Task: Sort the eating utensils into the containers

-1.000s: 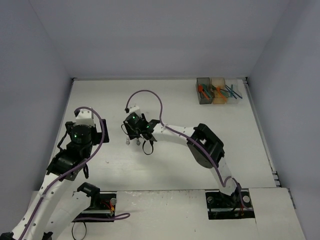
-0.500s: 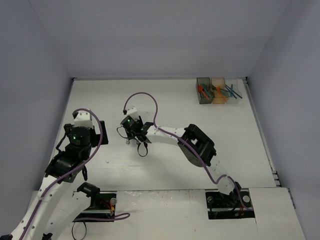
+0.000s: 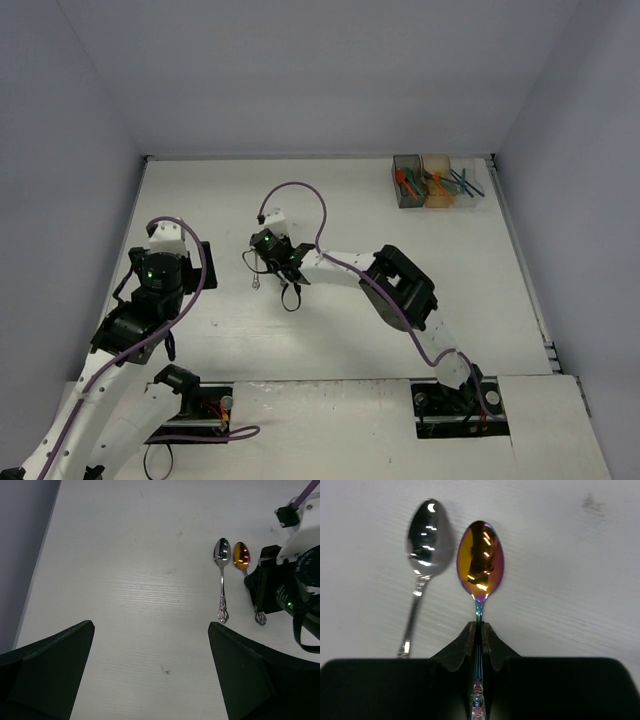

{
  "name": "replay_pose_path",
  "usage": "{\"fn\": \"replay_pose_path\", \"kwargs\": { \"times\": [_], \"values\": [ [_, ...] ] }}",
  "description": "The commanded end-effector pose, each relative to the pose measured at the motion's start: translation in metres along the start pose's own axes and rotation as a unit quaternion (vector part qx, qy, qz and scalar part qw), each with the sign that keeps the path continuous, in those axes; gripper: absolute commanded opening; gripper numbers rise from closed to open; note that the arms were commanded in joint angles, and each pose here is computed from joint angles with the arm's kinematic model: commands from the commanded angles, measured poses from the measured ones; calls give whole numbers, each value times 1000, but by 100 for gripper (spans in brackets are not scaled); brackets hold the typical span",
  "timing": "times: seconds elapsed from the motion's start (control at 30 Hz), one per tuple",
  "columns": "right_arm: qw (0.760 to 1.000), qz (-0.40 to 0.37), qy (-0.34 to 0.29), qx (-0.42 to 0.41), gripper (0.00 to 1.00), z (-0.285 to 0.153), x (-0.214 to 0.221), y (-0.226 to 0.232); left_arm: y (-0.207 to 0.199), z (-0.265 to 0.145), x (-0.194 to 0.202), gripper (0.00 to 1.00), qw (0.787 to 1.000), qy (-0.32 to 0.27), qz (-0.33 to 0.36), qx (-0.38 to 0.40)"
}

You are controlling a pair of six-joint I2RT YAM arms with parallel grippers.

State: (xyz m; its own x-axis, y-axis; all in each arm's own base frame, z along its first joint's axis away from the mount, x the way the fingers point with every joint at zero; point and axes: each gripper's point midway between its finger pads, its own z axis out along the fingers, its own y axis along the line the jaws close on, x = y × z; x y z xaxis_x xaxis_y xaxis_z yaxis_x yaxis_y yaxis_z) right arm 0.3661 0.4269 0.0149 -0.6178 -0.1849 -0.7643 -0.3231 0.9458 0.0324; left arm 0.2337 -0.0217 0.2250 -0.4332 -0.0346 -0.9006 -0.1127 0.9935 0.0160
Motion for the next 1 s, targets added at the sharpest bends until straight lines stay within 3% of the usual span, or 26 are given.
{"fn": "replay_pose_path", "kwargs": {
  "times": [0.0, 0.13, 0.57, 0.83, 0.97],
  "values": [
    [997, 11, 3, 71, 0, -15, -19, -77, -2, 4, -10, 97, 1000, -19, -6, -4],
    [996, -10, 6, 86, 0, -26, -31, -122, -4, 6, -10, 98, 1000, -18, -4, -1],
    [984, -98, -82, 124, 0, -92, -177, -308, -16, 15, -5, 97, 1000, 0, 10, 21],
    [980, -78, -82, 162, 0, -69, -205, -400, -22, 20, 0, 97, 999, 14, 18, 31],
    [982, -66, -69, 162, 0, -42, -198, -421, -25, 22, 3, 97, 999, 22, 21, 36]
  ]
}}
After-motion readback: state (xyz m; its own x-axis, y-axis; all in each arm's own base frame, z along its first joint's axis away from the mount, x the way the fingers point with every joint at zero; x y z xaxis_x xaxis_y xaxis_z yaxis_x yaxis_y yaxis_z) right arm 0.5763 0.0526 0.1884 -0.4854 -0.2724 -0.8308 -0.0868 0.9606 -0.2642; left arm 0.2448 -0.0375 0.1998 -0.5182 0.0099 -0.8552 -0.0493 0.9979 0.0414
